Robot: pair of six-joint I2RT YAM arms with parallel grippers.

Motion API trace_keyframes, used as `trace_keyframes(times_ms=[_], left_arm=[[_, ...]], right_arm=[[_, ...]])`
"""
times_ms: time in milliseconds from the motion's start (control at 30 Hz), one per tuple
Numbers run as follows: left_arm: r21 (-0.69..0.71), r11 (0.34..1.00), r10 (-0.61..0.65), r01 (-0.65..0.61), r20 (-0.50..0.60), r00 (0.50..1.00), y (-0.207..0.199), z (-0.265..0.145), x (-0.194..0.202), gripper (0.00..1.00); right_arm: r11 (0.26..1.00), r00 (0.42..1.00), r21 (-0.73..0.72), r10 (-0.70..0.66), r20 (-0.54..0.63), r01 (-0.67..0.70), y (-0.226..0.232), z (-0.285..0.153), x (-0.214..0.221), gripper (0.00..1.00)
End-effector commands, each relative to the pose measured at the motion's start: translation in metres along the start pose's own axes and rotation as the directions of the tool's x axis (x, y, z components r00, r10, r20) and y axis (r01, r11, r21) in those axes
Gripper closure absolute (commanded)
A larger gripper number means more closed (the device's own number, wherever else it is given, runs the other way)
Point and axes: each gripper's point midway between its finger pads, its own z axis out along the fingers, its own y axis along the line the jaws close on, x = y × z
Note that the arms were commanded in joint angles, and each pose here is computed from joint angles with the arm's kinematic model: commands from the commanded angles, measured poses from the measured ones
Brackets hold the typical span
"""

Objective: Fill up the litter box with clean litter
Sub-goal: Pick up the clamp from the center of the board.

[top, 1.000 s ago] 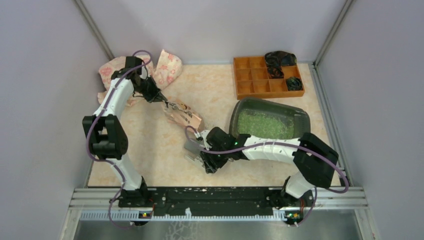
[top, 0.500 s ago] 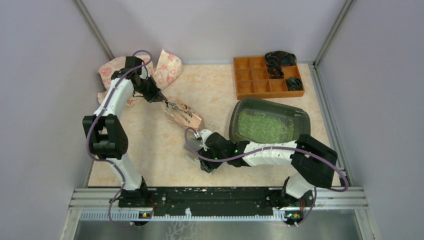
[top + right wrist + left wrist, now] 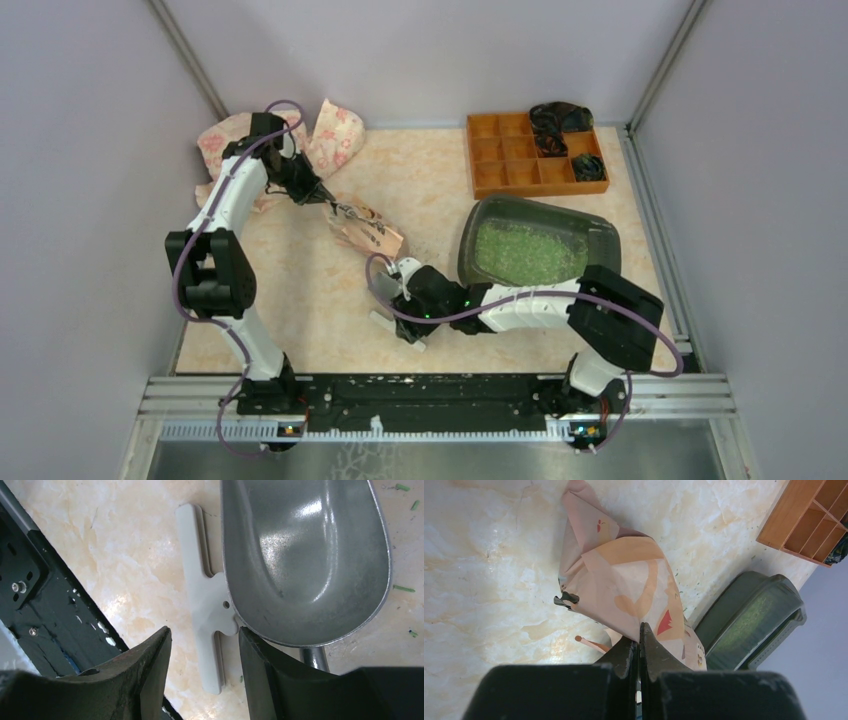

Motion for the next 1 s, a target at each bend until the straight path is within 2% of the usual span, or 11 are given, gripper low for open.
trace_keyframes(times_ms=[0,167,267,533,633,700,767,967], left_arm=[[0.030,0.999,0.020,-0.021,0.014,1.000,-0.004,0.002,-0.006,1.00],[0.036,0.999,0.023,-0.023,0.012,1.000,-0.005,0.003,-0.006,1.00],[0.043,0.999,0.023,-0.023,0.008,1.000,-0.006,0.003,-0.005,1.00],[0.052,0.998,0.031,-0.031,0.004,1.000,-0.008,0.001,-0.004,0.99],[0.052,0.998,0.039,-0.038,-0.008,0.999,-0.009,-0.001,-0.003,0.93],[0.046,0.998,0.041,-0.040,-0.010,0.999,-0.008,-0.002,-0.002,0.85],[0.039,0.999,0.027,-0.027,-0.002,1.000,-0.001,-0.006,-0.005,0.78],[0.030,0.999,0.020,-0.020,0.004,1.000,0.002,-0.015,-0.005,0.45]], right_arm=[[1.000,0.997,-0.008,-0.009,0.080,0.009,0.010,0.004,-0.027,0.48],[0.997,0.997,0.074,-0.010,0.072,0.005,-0.006,0.008,-0.023,0.48],[0.997,0.996,0.077,-0.011,0.089,0.004,-0.006,0.009,-0.026,0.48],[0.999,0.994,0.016,-0.030,0.103,0.029,0.008,0.015,-0.037,0.63],[0.999,0.993,0.000,-0.038,0.112,0.038,0.011,0.012,-0.041,0.64],[0.999,0.992,-0.006,-0.045,0.114,0.046,0.013,0.011,-0.041,0.66],[0.999,0.993,-0.005,-0.051,0.111,0.052,0.012,0.011,-0.040,0.75],[0.997,0.994,-0.037,-0.063,0.087,0.066,0.017,0.010,-0.034,0.93]])
